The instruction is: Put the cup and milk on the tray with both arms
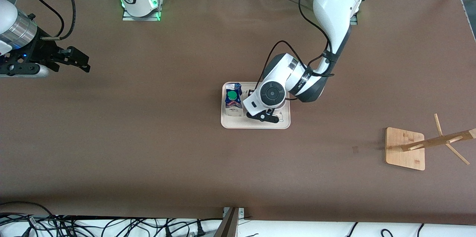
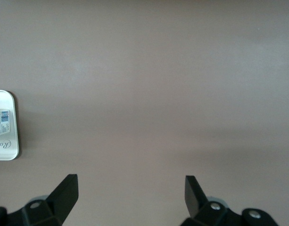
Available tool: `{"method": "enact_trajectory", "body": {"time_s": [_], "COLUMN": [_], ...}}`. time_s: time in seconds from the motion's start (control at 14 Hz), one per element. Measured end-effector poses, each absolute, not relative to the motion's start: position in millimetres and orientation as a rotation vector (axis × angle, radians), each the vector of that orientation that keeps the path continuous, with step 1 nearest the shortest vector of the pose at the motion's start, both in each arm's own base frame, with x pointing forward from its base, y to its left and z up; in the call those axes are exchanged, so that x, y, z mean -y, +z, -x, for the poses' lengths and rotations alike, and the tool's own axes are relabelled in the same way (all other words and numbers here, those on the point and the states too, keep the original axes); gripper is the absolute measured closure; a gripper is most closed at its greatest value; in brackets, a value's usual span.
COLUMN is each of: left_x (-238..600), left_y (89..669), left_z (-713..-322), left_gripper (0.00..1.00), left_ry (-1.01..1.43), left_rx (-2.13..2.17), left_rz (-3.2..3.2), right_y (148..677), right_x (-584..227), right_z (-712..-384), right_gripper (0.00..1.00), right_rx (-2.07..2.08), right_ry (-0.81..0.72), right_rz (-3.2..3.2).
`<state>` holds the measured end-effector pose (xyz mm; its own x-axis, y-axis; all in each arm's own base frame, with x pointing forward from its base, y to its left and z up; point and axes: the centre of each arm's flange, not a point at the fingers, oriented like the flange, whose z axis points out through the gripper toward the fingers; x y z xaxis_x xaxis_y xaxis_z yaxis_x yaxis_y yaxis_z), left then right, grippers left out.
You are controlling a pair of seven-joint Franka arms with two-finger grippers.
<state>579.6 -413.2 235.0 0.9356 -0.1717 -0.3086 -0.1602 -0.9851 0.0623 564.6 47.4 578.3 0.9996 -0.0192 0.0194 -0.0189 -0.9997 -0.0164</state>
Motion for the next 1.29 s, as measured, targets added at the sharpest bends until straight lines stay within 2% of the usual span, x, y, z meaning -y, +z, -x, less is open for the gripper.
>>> {"method": "enact_trajectory", "body": {"time_s": [0.21,0.36,0.43,0.64,0.79,1.0,1.29], "left_x": [410,388,365,271,201,105,-5], "left_y": [282,354,402,523,564,587,585], "left_z": [-593,-604,-607,-591,-581,-585,-593], "left_gripper": [0.22,0.04,0.0,0.0,0.0,0.0,0.0], "left_ry": [-0.38,-0.249,-0.179,-0.093,-0.11,-0.081,-0.065], "left_rx": [0.248,0.208,0.171,0.086,0.065,-0.006,-0.168], "left_rz": [-3.044,-3.031,-3.024,-3.031,-3.046,-3.051,-3.06], "right_y": [578,579,579,579,579,580,580], "right_x": [-47,-47,-48,-50,-51,-53,-54], "right_z": [-565,-565,-565,-565,-565,-565,-565], "right_gripper": [0.0,0.0,0.0,0.0,0.0,0.0,0.0], "right_rx": [-0.03,-0.03,-0.029,-0.024,-0.02,-0.015,-0.013], "right_ry": [-0.031,-0.032,-0.033,-0.034,-0.035,-0.035,-0.043], "right_rz": [3.125,3.125,3.125,3.125,3.125,3.125,3.124]}}
